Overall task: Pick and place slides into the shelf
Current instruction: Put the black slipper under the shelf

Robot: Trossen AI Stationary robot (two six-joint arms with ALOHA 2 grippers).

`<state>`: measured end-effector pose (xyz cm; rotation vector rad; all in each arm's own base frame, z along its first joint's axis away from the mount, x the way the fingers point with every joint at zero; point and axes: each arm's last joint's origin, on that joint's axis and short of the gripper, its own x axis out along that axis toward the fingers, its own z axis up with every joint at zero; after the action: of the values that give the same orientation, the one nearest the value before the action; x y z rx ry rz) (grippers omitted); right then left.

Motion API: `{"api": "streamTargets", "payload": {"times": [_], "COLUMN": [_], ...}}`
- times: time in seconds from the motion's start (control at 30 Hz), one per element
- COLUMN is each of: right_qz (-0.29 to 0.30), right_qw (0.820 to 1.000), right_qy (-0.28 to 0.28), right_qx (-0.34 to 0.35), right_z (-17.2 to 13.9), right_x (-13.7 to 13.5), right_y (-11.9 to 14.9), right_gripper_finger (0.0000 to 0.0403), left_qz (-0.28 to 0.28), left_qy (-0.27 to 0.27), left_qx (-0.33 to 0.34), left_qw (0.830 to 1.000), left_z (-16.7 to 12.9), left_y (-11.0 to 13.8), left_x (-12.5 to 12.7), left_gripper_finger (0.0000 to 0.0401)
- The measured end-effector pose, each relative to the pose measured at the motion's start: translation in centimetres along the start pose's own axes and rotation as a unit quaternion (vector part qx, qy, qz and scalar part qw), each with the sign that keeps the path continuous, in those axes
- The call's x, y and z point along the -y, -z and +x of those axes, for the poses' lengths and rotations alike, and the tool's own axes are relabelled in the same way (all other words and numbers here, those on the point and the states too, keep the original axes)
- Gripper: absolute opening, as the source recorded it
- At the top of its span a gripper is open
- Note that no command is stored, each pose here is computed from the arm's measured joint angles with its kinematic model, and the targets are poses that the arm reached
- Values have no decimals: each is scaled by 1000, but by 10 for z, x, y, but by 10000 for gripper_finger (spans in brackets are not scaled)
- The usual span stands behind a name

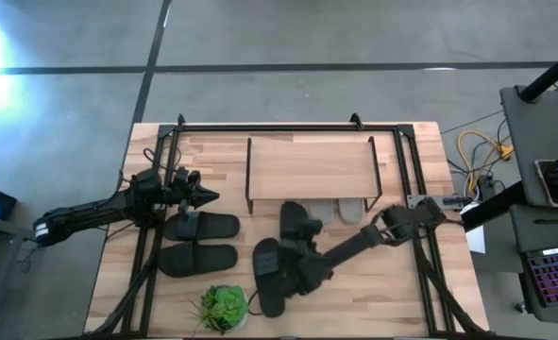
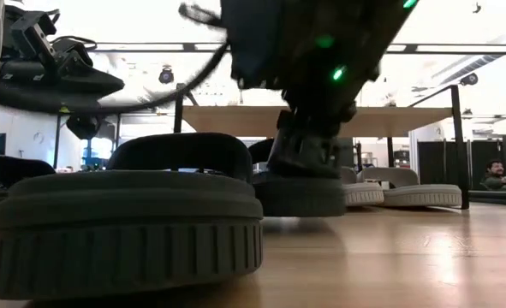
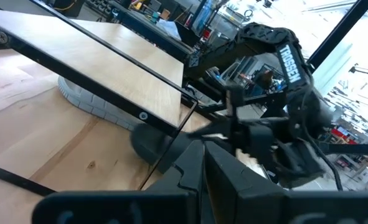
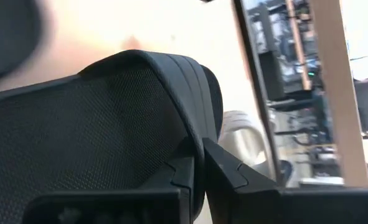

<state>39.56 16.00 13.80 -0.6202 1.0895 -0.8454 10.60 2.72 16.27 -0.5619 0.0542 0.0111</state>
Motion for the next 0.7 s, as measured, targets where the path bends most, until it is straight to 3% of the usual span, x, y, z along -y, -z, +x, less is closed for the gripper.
{"api": "streamTargets", "payload": {"times": [0.33, 0.5, 0.7], "right_qz": [-32, -50, -83], "right_qw": [998, 998, 996], "right_qy": [46, 37, -11], "right_qx": [-10, -4, -21], "right_z": [28, 26, 29], "right_x": [21, 17, 8], "right_y": [-4, -4, -2], "right_gripper_finger": [13, 13, 14], "left_qz": [0, 0, 0], "left_qy": [0, 0, 0], "left_qx": [0, 0, 0], "left_qw": [1000, 1000, 1000], "left_z": [0, 0, 0], "left_y": [0, 0, 0], "left_x": [0, 0, 0], "left_gripper_finger": [2, 2, 2]}}
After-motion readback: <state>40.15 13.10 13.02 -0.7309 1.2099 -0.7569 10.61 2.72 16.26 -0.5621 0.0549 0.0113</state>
